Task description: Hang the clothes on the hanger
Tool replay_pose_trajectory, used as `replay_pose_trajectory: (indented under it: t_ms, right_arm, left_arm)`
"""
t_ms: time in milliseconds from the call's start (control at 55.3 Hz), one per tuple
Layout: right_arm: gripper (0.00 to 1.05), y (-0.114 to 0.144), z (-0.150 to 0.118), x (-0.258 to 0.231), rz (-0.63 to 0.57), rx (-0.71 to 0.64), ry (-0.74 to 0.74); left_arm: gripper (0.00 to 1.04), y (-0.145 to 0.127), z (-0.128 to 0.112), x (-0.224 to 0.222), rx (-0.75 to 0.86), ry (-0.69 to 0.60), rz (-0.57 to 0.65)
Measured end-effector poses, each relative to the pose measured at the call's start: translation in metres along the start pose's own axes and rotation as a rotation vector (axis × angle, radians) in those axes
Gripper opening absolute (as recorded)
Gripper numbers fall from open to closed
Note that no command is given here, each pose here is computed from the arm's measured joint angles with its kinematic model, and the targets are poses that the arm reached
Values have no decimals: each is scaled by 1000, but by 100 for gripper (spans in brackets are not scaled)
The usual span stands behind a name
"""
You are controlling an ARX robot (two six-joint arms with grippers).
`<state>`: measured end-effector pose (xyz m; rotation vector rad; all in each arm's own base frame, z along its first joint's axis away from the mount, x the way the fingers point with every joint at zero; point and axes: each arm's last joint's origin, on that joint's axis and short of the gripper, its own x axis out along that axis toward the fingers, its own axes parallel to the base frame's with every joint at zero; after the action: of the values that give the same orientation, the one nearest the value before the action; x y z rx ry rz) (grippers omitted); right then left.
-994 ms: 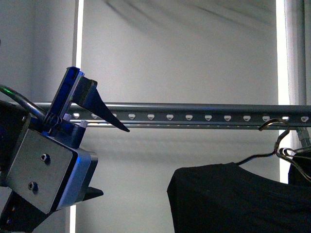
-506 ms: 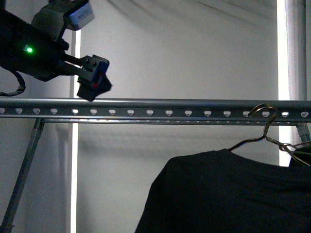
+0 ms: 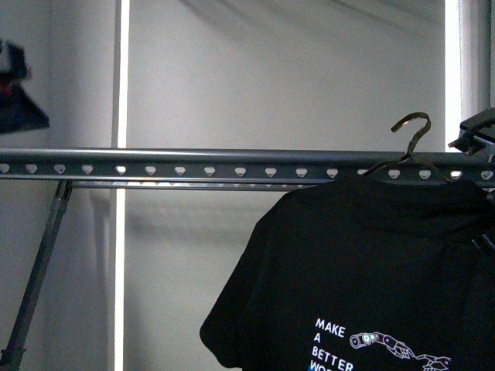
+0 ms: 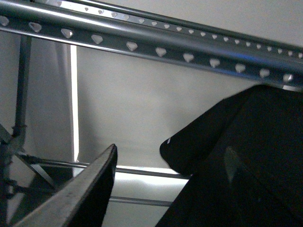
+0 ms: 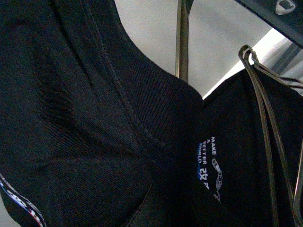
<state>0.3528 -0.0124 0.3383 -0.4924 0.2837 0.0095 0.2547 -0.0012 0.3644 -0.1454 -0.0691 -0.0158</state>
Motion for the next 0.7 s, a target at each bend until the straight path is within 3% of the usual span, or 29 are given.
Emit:
replay_pose_trajectory:
  t_ms: [199, 380, 705]
  right_arm:
    - [3, -5, 9, 22, -41, 9, 53]
    - [3, -2, 16, 38, -50, -19, 71]
    - [3, -2, 21, 61, -103, -106, 143]
  left_arm:
    - [34, 12, -77, -41, 118, 67, 17]
    - [5, 16, -107, -65, 133, 73, 16]
    - [4, 21, -141, -96, 140, 79, 16]
